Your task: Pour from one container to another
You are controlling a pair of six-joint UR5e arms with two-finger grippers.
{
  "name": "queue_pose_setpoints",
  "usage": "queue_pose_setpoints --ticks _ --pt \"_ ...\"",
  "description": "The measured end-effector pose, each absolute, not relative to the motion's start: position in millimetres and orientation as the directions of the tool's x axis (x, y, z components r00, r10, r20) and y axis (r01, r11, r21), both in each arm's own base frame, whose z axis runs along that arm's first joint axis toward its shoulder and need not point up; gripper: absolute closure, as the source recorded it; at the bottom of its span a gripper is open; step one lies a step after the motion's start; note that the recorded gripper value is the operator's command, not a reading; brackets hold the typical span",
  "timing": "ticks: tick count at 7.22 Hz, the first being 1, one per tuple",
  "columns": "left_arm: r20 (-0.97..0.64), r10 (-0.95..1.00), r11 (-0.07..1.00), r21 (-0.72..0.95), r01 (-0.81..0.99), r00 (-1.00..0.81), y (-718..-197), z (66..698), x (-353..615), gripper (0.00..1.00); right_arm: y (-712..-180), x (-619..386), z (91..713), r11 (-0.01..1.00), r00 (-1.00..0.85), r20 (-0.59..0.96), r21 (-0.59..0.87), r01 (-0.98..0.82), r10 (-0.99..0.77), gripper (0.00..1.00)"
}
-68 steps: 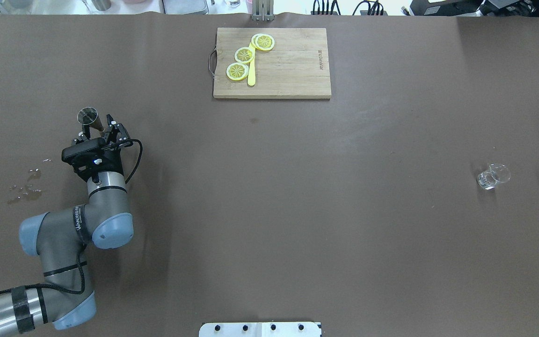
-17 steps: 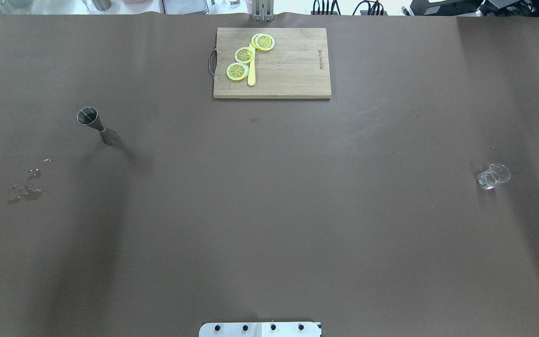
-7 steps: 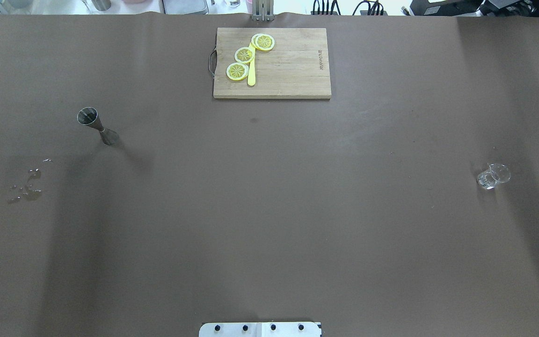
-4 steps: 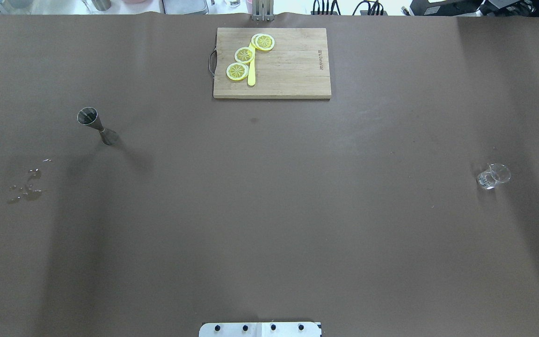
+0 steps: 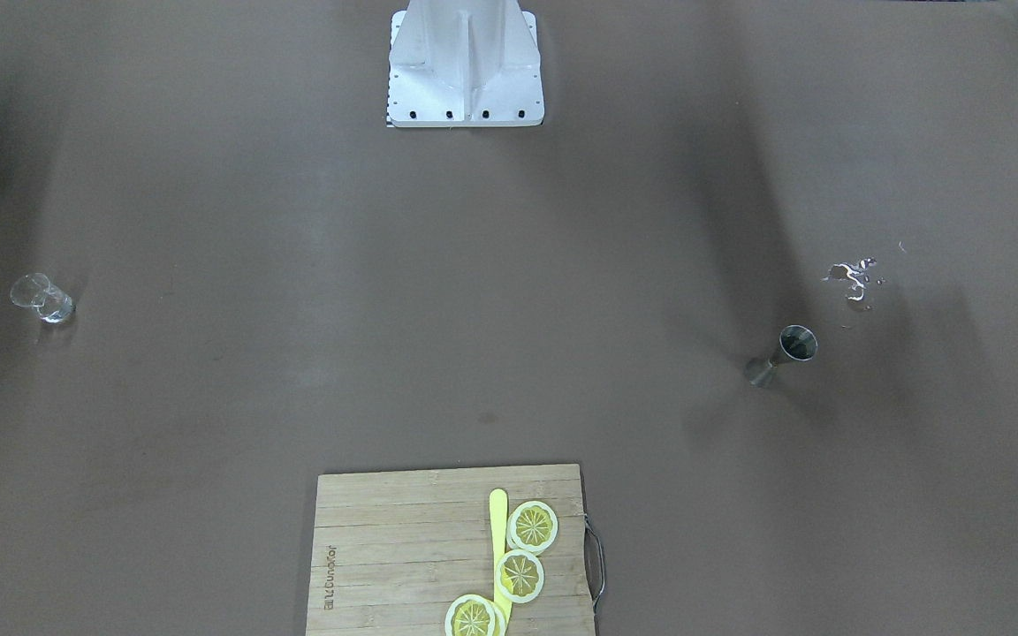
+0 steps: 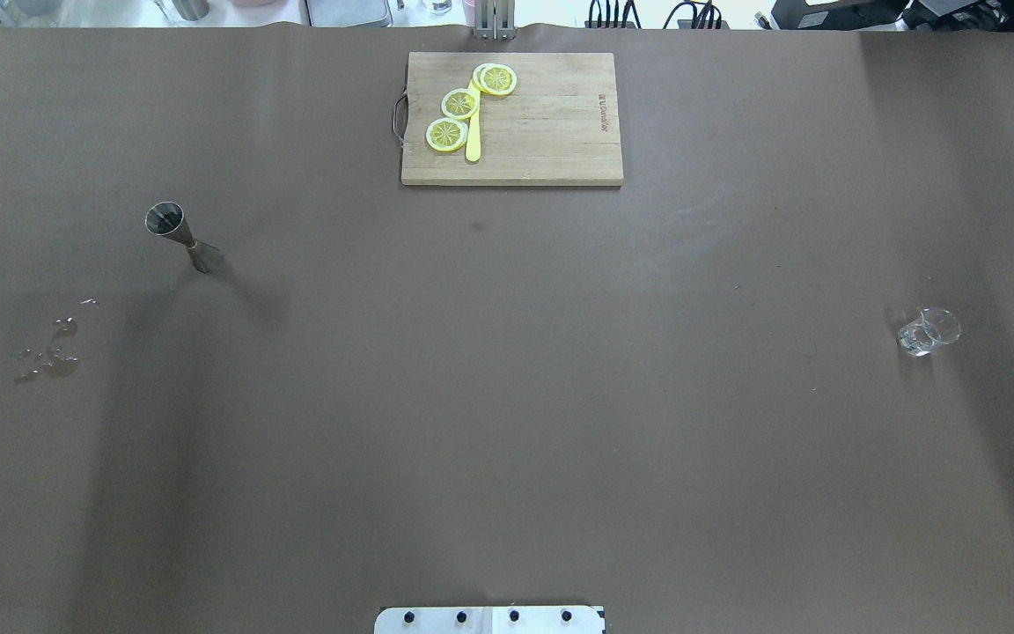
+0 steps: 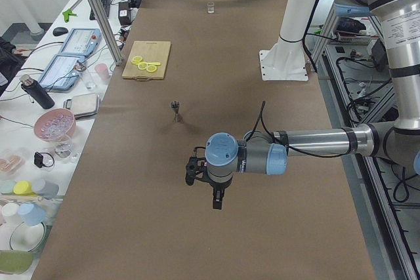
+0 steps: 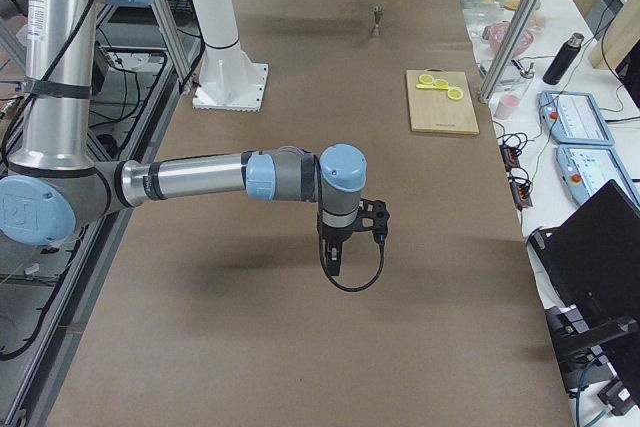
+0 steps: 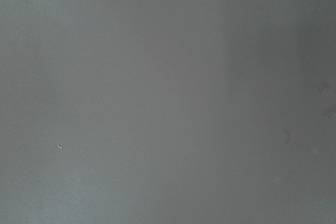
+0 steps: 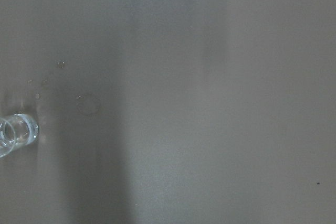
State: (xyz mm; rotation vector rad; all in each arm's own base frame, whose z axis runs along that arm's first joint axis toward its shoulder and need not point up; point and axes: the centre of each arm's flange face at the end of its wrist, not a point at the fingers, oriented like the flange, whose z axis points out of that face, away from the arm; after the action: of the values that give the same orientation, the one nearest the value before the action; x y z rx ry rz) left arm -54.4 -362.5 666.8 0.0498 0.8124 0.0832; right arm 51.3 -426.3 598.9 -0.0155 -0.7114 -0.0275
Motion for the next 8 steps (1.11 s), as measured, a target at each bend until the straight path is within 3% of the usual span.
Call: queue_pose_setpoints --ticks 8 --pt "-0.722 0.095 0.995 0.08 -0.054 0.685 -363.0 664.7 -54.8 0.02 -425.6 51.8 596.0 1.0 0.758 0.652 0.004 0.031 -0.026 0.0"
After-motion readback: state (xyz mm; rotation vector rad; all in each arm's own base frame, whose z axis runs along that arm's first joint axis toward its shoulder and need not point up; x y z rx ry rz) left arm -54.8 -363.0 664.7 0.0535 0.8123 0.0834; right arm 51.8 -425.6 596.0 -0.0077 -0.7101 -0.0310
